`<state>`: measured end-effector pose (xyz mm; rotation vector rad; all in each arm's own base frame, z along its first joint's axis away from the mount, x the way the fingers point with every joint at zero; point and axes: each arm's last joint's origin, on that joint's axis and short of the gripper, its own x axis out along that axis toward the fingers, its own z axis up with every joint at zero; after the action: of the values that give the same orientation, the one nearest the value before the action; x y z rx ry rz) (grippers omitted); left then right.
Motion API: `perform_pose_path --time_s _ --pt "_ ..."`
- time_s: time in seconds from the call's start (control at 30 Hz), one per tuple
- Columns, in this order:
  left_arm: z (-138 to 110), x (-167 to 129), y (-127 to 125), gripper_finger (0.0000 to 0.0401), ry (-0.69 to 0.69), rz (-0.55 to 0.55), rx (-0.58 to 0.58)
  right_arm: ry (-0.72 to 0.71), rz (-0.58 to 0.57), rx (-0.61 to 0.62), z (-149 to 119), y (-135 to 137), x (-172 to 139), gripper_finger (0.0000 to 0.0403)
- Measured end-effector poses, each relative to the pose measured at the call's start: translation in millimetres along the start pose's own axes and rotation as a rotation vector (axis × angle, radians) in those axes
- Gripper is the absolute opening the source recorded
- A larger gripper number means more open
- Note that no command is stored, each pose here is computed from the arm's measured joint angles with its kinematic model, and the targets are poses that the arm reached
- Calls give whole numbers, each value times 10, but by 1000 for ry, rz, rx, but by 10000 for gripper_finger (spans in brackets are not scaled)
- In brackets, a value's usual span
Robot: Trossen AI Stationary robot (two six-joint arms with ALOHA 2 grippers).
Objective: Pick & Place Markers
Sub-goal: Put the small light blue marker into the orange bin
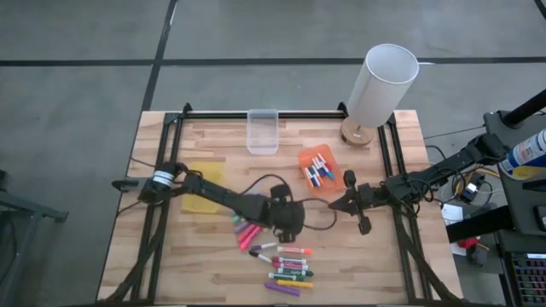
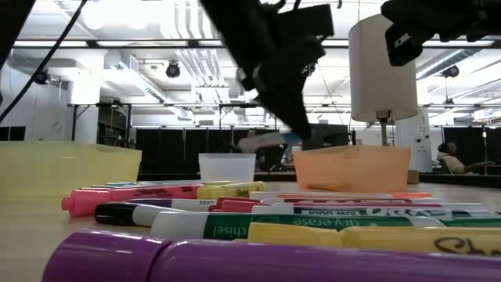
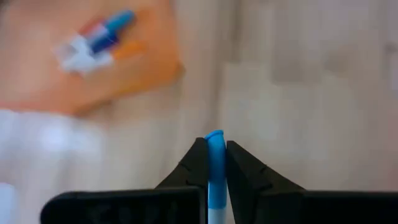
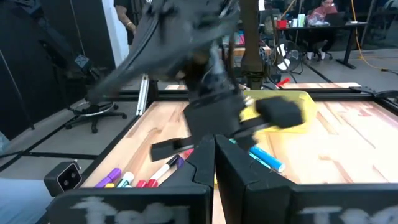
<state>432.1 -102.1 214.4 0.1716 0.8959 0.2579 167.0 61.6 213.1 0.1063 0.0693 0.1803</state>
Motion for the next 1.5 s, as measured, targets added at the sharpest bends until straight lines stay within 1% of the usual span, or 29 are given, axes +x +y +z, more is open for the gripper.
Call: perform_pose_path --time_s 0.1,0.17,0.27,0.4,0.47,0.53,0.67,0.7,0.83,0.9,1.0,1.27,1.4,1.5 --pt "161 -29 161 27 -33 20 48 0 0 0 0 0 0 8" --pt "237 -29 285 27 -47 53 71 0 0 -2 0 0 0 8" --pt "349 -24 493 27 -65 112 79 -1 0 -4 2 0 -1 8" --pt "484 -18 769 27 -91 155 97 -4 0 -3 5 -1 -3 8" --pt "550 -9 909 27 -118 172 84 -4 0 -8 5 -1 -3 8" --pt "616 19 1046 28 -170 143 44 -4 0 -14 6 -1 -3 8" --pt "703 90 1279 28 -284 -46 -35 -4 0 -18 6 -1 -3 8" --pt "714 107 1328 28 -306 -78 -56 -4 0 -18 6 -1 -3 8" --pt "734 161 1518 28 -347 -87 -137 -4 0 -18 6 -1 -4 8" --pt "738 228 1605 28 -370 -121 -190 -4 0 -20 5 -1 -4 8" --pt "704 356 1680 28 -369 -183 -205 -5 0 -25 7 -1 -4 8" --pt "590 697 1731 28 -329 -184 -240 -9 0 -27 10 -1 -5 8" --pt "579 803 1735 30 -350 -177 -258 -12 1 -24 13 0 -5 8" --pt "542 880 1731 39 -331 -172 -271 -14 1 -23 15 0 -5 8"
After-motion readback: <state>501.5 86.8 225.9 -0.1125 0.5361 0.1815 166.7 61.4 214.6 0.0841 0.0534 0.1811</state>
